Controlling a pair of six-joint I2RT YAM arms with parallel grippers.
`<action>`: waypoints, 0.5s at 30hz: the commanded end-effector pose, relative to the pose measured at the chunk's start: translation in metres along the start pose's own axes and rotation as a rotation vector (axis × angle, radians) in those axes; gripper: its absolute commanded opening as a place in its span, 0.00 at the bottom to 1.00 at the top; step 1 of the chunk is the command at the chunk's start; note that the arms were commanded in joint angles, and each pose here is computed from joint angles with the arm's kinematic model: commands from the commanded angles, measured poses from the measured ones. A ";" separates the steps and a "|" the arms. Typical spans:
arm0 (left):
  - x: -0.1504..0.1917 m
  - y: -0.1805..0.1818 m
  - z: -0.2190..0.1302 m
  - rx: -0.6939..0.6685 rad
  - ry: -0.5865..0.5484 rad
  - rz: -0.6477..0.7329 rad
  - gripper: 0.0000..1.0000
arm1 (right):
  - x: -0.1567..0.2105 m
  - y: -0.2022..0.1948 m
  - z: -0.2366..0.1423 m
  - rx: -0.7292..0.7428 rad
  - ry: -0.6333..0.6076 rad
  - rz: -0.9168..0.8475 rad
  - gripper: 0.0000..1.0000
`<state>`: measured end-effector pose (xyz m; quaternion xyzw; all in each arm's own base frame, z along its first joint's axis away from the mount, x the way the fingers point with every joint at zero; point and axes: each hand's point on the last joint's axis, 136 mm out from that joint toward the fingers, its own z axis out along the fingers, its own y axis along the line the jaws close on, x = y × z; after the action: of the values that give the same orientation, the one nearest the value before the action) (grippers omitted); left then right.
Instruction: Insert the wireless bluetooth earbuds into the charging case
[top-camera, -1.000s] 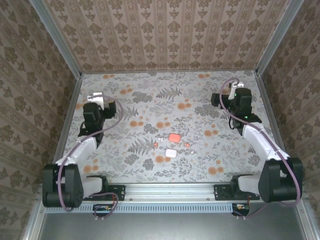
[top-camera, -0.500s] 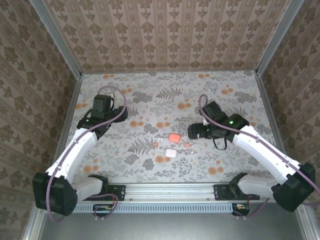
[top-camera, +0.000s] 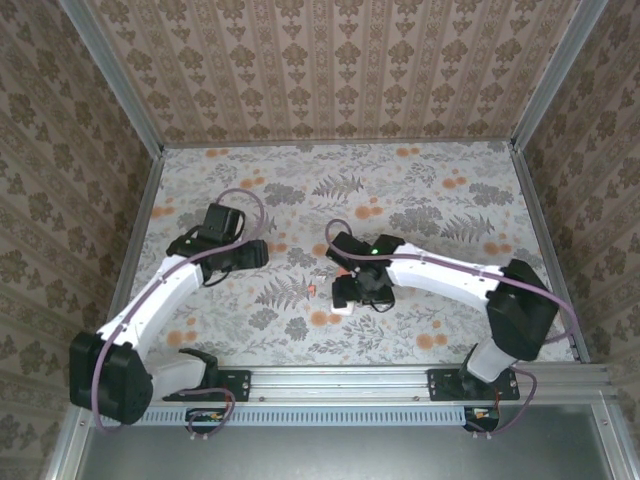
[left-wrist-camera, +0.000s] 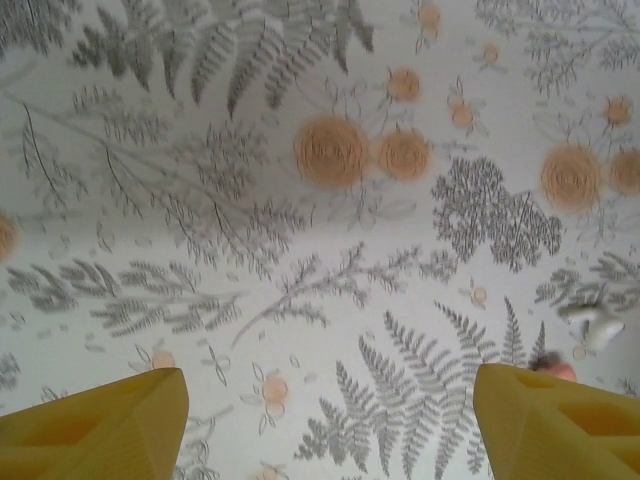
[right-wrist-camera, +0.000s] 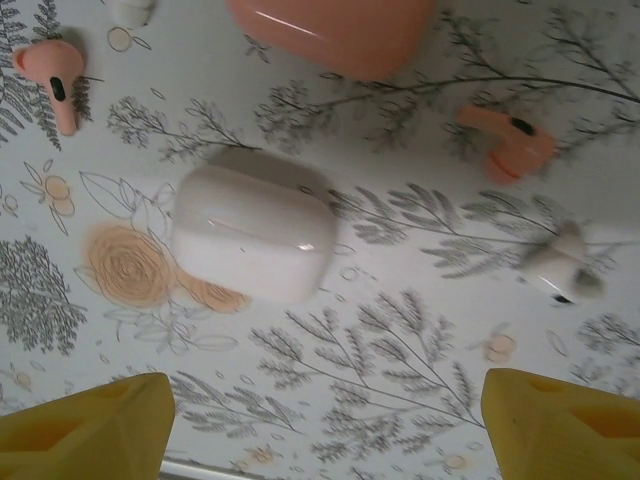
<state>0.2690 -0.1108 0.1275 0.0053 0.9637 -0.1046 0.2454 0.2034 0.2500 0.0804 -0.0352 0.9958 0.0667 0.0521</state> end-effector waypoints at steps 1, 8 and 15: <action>0.022 0.004 -0.001 0.009 0.030 -0.067 0.76 | -0.005 0.018 0.004 -0.006 0.016 0.015 0.82; 0.038 0.010 0.006 -0.004 0.053 -0.080 0.76 | -0.002 0.022 0.030 0.060 0.080 0.005 0.82; 0.040 0.010 0.009 0.000 0.053 -0.076 0.76 | -0.003 0.025 0.046 0.078 0.103 -0.004 0.82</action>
<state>0.2413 -0.1021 0.0998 -0.0220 0.9703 -0.1056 0.2167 0.2114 0.2768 0.0400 -0.0439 0.9985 0.0284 0.0138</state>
